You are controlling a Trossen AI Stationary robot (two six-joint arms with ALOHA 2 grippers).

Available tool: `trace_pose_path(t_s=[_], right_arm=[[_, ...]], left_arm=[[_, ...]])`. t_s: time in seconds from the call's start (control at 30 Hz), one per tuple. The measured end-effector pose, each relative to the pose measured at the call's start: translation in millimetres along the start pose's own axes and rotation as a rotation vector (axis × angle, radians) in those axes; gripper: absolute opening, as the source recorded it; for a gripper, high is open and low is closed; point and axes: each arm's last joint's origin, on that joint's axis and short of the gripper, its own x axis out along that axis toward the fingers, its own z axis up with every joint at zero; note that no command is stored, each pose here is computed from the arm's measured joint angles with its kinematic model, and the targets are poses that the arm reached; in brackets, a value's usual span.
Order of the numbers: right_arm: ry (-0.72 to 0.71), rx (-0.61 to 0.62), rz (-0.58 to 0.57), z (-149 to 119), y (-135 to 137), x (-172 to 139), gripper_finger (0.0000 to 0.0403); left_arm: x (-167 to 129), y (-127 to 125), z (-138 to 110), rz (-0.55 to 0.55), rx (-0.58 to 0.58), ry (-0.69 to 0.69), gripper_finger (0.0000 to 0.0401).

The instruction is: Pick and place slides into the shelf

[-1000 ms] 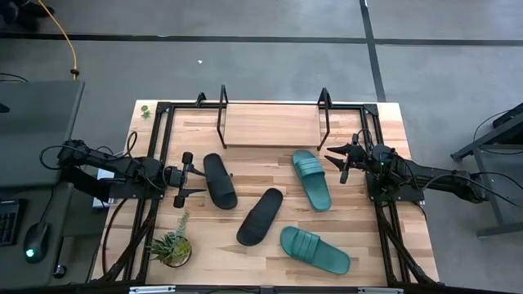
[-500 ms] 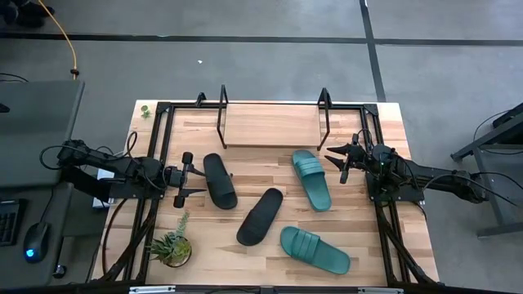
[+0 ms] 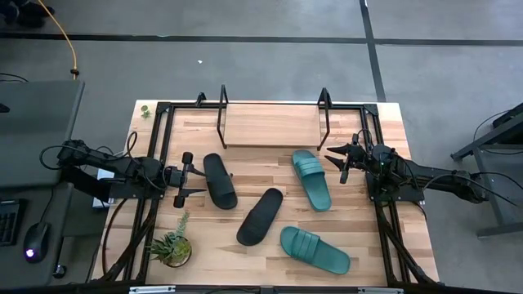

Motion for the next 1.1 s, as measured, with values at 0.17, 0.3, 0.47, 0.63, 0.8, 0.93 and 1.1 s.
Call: trace_pose_path(t_s=[0.17,0.3,0.47,0.63,0.8,0.93,1.1], right_arm=[[0.000,0.000,0.000,0,0,0,0.0128],[0.000,0.000,0.000,0,0,0,0.0128],[0.000,0.000,0.000,0,0,0,0.0128],[0.000,0.000,0.000,0,0,0,0.0128],[-0.001,0.000,0.000,0,0,0,0.0128],[-0.001,0.000,0.000,0,0,0,0.0128],[0.000,0.000,-0.001,0,0,0,0.0128]], left_arm=[[0,0,1,0.003,0.004,-0.012,0.0207],[0,0,2,0.005,0.050,-0.019,0.0207],[0,1,6,0.016,0.045,-0.063,0.0207],[-1,3,13,0.036,0.067,-0.129,0.0207],[-2,5,19,0.080,0.139,-0.190,0.0207],[-3,6,22,0.089,0.112,-0.219,0.0207],[-4,8,26,0.123,0.090,-0.253,0.0207]])
